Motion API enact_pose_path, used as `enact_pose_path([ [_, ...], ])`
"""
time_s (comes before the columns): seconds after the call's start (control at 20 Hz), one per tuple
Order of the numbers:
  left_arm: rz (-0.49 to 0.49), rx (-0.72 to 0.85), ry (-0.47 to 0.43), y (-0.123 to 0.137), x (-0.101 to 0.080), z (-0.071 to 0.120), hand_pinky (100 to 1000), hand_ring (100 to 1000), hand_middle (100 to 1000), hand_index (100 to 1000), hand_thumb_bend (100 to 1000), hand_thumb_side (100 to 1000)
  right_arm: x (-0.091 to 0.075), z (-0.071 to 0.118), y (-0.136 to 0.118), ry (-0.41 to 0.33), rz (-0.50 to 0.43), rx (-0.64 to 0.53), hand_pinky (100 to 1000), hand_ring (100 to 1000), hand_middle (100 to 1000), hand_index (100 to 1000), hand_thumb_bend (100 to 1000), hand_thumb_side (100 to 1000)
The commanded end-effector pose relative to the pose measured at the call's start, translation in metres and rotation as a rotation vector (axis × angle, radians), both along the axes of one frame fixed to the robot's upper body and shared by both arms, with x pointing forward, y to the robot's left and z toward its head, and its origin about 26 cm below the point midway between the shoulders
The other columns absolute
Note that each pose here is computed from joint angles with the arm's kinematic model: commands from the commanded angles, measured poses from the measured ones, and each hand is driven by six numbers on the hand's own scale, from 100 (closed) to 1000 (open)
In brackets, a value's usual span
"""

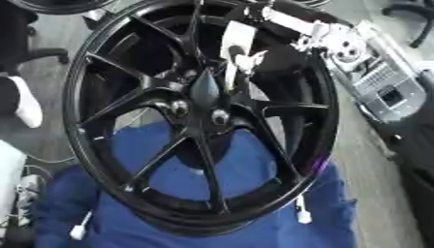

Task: Pull the pin out of the wheel hub.

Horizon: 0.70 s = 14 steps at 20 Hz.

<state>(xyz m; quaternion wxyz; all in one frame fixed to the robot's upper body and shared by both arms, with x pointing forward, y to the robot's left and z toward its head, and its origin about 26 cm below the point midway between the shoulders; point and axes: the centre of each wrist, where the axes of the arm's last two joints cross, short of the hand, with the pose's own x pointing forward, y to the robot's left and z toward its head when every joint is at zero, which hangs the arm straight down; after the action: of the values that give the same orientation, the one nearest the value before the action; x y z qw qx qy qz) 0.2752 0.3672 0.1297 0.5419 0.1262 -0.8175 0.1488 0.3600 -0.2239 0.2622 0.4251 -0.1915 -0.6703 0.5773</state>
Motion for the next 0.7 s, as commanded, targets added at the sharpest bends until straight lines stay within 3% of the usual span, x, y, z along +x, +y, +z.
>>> enact_pose_path([
  [0.05,0.0,0.015,-0.016,0.002,0.0003,0.0071,786,752,734,790,192,811,-0.0016,0.0105,-0.0058,-0.02,0.0,-0.026,947,811,638,916,100,447],
  [0.4,0.001,0.013,-0.017,0.002,0.0005,0.0071,787,751,731,789,191,810,-0.0015,0.0098,-0.0066,-0.007,0.011,-0.052,936,805,577,880,100,477],
  [0.7,-0.001,0.012,-0.018,0.0017,0.0008,0.0073,788,751,730,788,189,808,-0.0015,0.0106,-0.0075,0.003,0.002,-0.038,907,774,479,799,100,452],
])
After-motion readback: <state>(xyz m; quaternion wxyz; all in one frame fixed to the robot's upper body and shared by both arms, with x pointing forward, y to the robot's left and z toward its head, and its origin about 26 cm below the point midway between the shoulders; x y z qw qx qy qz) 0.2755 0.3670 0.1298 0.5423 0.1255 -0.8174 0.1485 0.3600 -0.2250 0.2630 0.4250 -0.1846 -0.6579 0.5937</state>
